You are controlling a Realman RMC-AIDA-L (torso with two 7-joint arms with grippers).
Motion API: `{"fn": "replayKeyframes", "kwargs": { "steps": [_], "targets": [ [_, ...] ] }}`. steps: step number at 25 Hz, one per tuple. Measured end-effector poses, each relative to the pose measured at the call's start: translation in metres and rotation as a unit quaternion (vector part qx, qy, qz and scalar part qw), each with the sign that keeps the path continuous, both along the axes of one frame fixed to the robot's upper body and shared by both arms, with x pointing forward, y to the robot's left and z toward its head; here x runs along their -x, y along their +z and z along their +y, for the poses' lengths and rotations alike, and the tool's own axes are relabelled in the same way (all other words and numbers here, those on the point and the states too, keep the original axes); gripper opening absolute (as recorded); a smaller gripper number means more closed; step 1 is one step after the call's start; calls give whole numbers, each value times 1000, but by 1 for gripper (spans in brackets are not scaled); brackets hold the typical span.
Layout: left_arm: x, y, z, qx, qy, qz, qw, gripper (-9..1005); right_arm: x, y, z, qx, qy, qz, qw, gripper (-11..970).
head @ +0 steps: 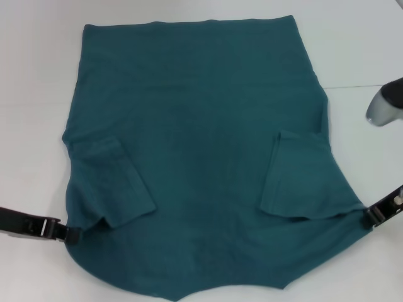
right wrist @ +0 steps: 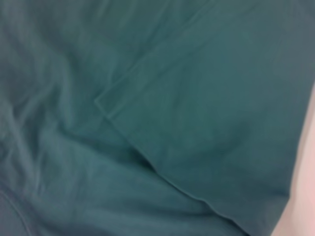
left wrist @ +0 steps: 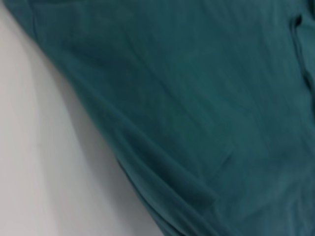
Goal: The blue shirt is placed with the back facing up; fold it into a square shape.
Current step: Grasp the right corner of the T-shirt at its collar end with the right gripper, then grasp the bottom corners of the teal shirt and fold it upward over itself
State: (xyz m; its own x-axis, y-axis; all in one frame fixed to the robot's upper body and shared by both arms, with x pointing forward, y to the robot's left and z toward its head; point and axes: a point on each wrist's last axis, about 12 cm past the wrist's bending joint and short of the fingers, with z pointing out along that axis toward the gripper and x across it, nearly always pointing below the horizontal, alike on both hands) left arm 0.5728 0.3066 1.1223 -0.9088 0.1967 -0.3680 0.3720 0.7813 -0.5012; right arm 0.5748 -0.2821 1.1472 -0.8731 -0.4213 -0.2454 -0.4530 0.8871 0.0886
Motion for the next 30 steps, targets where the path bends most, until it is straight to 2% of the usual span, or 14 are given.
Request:
{"fn": "replayKeyframes", "kwargs": {
  "steps": [6,15,30],
  "targets": [
    [-3,9,3,24,-1,-12,1000,34,-3,14,-9,-5,-9,-34,999,15],
    [-12,23,-4,55,-7,-37,998,35,-15,36,-2,-12,0,-97,995,15],
    [-32,46,-2,91,19,-105,990,37,-36,54,4,-47,-16,-185,982,15]
  ]
}}
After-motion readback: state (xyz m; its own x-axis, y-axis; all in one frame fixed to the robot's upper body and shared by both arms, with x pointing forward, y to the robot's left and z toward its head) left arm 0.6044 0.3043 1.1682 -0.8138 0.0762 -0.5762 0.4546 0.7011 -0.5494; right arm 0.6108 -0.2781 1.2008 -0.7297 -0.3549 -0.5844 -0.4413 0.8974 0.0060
